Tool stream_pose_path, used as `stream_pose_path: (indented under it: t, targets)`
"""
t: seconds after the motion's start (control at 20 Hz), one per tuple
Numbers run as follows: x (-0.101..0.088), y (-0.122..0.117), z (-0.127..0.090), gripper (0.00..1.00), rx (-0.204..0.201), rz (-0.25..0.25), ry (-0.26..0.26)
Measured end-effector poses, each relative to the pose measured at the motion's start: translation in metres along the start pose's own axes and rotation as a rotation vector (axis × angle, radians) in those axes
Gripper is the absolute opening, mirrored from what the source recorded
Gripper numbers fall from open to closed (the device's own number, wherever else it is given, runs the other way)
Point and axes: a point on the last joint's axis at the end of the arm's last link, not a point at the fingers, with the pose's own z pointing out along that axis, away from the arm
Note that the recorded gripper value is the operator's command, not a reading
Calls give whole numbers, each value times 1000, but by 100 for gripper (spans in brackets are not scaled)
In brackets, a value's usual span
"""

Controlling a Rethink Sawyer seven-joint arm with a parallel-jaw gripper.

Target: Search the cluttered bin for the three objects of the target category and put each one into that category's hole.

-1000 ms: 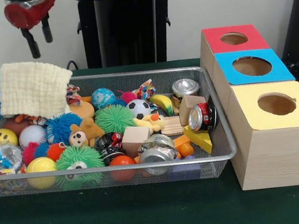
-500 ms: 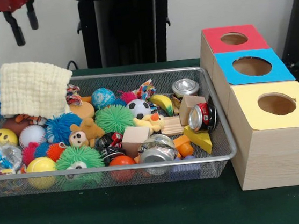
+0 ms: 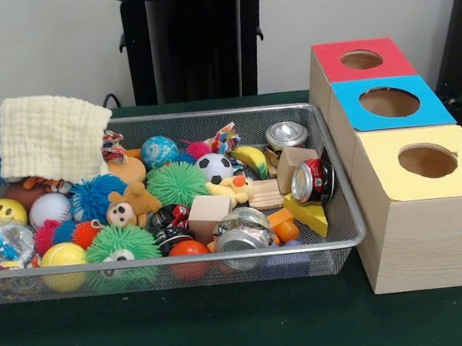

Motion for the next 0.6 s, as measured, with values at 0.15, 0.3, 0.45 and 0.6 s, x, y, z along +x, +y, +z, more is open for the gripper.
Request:
stream_pose_path:
  t: [0.15, 0.3, 0.45, 0.6]
  targets:
    - [-2, 11, 6, 100, -34, -72, -17]
    - [-1, 18, 14, 100, -62, -141, -28]
    - [0, 26, 21, 100, -96, -223, -53]
    - [3, 32, 24, 100, -122, -295, -74]
